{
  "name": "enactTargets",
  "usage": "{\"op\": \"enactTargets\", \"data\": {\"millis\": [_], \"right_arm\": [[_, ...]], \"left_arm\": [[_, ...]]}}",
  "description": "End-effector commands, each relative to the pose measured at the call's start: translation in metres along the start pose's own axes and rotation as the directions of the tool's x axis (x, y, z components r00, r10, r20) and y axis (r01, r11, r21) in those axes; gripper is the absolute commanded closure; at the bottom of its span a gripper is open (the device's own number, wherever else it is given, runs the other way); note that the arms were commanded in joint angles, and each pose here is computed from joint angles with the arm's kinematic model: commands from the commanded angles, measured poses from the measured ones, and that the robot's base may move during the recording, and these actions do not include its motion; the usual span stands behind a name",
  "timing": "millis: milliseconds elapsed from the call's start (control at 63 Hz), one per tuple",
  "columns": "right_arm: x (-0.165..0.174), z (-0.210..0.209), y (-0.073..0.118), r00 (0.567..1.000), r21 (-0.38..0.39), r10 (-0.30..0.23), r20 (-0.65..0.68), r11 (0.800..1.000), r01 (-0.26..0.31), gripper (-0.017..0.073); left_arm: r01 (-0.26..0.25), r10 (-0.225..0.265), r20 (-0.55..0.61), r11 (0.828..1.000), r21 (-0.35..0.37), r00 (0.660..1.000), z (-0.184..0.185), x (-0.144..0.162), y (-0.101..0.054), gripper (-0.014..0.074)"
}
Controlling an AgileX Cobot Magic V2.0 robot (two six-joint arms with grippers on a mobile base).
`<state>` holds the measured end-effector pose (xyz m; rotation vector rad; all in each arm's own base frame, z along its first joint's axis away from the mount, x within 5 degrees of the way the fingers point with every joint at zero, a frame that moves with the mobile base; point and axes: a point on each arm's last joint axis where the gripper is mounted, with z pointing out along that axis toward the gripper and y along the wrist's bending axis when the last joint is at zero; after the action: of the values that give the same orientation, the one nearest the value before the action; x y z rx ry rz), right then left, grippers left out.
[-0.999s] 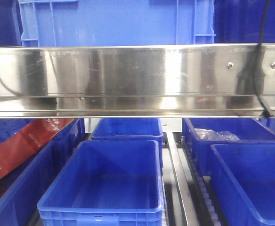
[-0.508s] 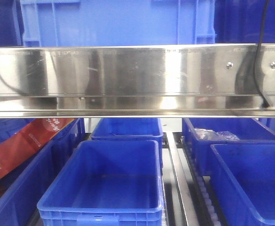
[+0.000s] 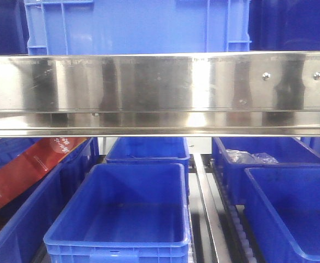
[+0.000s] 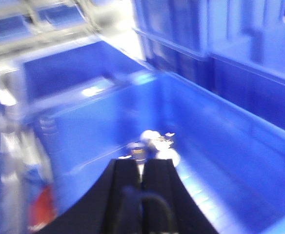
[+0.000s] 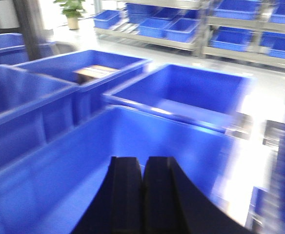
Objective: Place valve from conveyor to right shelf box
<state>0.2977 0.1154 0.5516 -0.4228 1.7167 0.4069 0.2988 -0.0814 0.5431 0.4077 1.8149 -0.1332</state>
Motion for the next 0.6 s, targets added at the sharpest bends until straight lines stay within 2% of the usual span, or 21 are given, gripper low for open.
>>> {"op": "enactTargets", "data": {"millis": [0,95,238,397,587], "right_arm": [[-0.003,-0.019,-0.013,1.0,0.057,0.012,0.001,0.998,-0.012,0.0715],[0.004,-0.032,-0.023,0.999,0.099,0.026,-0.02,0.995,-0.024,0.0715],[0.025,-0.047,-0.022,0.998,0.118,0.04,-0.051,0.992,-0.034,0.0715],[0.064,-0.065,-0.018,0.997,0.15,0.064,-0.035,0.987,-0.058,0.0715],[0.132,-0.086,-0.015,0.997,0.204,0.078,-0.001,0.976,-0.077,0.0715]], "left_arm": [[0.052,-0.053,-0.005,0.997,-0.054,0.999,-0.025,0.0,0.015,0.0704],[0.12,-0.123,-0.016,0.986,-0.114,0.992,-0.044,0.009,0.03,0.0704],[0.149,-0.155,-0.017,0.974,-0.171,0.988,-0.062,0.036,0.037,0.0704],[0.158,-0.155,0.032,0.97,-0.187,0.987,-0.084,0.076,0.025,0.0704],[0.168,-0.145,0.123,0.963,-0.21,0.982,-0.111,0.146,0.005,0.0704]]}}
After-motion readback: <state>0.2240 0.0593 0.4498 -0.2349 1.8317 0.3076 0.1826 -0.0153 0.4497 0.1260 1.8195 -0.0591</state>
